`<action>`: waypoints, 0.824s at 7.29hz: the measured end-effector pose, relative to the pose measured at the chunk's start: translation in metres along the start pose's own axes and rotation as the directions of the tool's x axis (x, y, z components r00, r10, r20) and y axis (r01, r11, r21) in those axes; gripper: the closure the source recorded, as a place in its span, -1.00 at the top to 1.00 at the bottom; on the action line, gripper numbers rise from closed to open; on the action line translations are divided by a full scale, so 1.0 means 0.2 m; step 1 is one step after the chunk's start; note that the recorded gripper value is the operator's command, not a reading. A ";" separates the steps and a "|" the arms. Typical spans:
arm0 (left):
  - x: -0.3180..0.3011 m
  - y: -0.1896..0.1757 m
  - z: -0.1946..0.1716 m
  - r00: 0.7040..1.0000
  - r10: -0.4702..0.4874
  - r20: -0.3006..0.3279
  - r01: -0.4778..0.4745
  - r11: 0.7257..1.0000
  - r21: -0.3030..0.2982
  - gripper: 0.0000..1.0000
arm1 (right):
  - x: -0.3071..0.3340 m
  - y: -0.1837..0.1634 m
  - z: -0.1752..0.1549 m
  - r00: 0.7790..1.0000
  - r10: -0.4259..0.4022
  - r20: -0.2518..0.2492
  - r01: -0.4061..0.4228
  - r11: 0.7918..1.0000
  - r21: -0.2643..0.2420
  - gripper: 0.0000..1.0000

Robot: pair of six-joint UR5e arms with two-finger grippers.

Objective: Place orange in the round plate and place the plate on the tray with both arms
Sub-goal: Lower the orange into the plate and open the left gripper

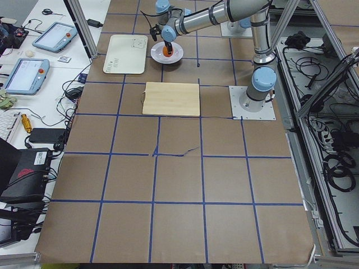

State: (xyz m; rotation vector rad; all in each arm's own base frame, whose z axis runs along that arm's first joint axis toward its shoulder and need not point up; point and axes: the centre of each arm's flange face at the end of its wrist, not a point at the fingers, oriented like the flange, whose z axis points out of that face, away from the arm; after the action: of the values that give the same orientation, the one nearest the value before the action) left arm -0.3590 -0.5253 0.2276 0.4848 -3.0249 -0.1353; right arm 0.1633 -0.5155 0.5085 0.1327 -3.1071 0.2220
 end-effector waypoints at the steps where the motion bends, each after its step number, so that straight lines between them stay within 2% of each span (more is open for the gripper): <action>1: 0.01 0.01 0.02 1.000 0.002 0.004 -0.002 1.000 -0.003 1.00 | 0.00 0.00 0.00 1.000 0.000 0.001 0.000 1.000 -0.001 1.00; 3: 0.01 0.01 0.03 1.000 0.003 0.009 -0.003 1.000 0.001 1.00 | 0.03 -0.02 0.01 1.000 0.012 0.002 -0.012 1.000 0.005 1.00; 4: 0.01 0.01 0.00 1.000 0.008 0.004 -0.008 1.000 0.010 1.00 | 0.08 -0.04 0.03 0.999 0.034 0.018 -0.034 0.999 -0.003 1.00; 6: -0.04 -0.04 -0.15 0.998 0.058 -0.022 -0.057 0.997 0.047 1.00 | 0.16 -0.11 0.18 0.993 0.081 0.086 -0.077 0.996 -0.051 1.00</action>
State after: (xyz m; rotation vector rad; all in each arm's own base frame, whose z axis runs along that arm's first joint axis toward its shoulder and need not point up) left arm -0.3464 -0.5324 0.2567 0.4001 -3.0218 -0.0560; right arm 0.1319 -0.5444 0.4772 0.0190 -3.2055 0.1470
